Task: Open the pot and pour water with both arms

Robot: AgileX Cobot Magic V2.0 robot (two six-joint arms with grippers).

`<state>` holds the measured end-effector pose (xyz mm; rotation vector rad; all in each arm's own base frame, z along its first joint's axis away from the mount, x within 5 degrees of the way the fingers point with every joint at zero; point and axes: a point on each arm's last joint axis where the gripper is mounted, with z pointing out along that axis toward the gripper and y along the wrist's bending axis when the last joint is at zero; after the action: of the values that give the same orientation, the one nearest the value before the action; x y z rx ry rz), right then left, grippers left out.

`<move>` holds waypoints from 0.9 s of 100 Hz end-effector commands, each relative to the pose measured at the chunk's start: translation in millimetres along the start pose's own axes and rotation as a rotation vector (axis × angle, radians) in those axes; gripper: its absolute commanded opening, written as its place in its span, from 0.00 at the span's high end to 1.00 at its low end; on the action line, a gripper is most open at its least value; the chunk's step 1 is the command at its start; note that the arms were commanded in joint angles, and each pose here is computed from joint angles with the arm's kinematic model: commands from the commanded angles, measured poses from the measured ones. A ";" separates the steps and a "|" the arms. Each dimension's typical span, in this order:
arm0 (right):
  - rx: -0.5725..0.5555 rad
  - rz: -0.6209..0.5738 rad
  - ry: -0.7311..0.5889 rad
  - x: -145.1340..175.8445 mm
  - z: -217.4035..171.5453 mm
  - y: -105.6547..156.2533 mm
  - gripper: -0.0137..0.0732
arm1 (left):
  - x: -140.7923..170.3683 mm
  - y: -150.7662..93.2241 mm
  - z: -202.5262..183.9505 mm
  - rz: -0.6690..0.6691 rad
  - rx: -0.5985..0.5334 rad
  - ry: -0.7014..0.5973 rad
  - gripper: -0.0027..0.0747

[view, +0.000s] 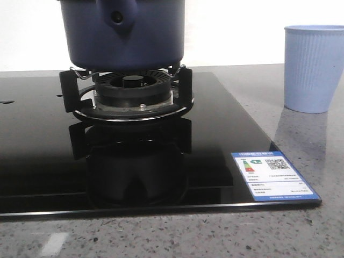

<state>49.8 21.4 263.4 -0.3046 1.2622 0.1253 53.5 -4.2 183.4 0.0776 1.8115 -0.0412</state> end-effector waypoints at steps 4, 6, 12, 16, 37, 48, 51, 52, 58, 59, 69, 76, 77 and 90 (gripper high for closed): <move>0.126 0.009 0.190 20.8 -1.3 -11.1 0.92 | 7.7 0.1 2.2 -0.007 -0.003 -0.034 0.99; 0.138 0.035 0.235 26.5 -2.8 -11.6 0.92 | 7.7 0.1 2.2 -0.007 -0.003 -0.034 0.99; 0.161 0.078 0.342 41.4 -7.5 -11.8 0.92 | 7.7 0.1 2.2 -0.007 -0.003 -0.034 0.99; 0.170 0.080 0.388 49.4 -10.4 -11.5 0.92 | 7.7 0.1 2.2 -0.007 -0.003 -0.034 0.99; 0.242 0.111 0.427 74.8 -23.2 -10.4 0.92 | 7.7 0.1 2.2 -0.007 -0.003 -0.034 0.99; 0.276 0.145 0.449 77.3 -24.4 -11.3 0.92 | 7.7 0.1 2.2 -0.008 -0.003 -0.034 0.99; 0.279 0.170 0.462 78.7 -25.0 -10.8 0.92 | 7.7 0.1 2.2 -0.008 -0.003 -0.034 0.99; 0.280 0.175 0.467 79.1 -25.2 -10.7 0.92 | 7.7 0.1 2.2 -0.008 -0.003 -0.034 0.99; 0.278 0.180 0.481 80.3 -25.8 -10.3 0.92 | 7.7 0.1 2.2 -0.008 -0.003 -0.034 0.99; 0.277 0.173 0.482 80.3 -25.8 -10.3 0.92 | 7.7 0.1 2.2 -0.008 -0.003 -0.034 0.99; 0.275 0.168 0.481 80.1 -25.7 -10.3 0.92 | 7.7 0.1 2.2 -0.008 -0.003 -0.034 0.99; 0.276 0.166 0.487 80.6 -25.9 -10.4 0.92 | 7.7 0.1 2.2 -0.008 -0.003 -0.034 0.99; 0.276 0.166 0.486 80.5 -25.9 -10.4 0.92 | 7.7 0.1 2.2 -0.008 -0.003 -0.034 0.99; 0.277 0.166 0.493 81.0 -26.2 -10.4 0.92 | 7.7 0.1 2.2 -0.008 -0.003 -0.034 0.99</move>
<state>53.8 -2.1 180.2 0.0197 1.8066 0.0222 53.5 -4.1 183.4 0.0786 1.8115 -0.0396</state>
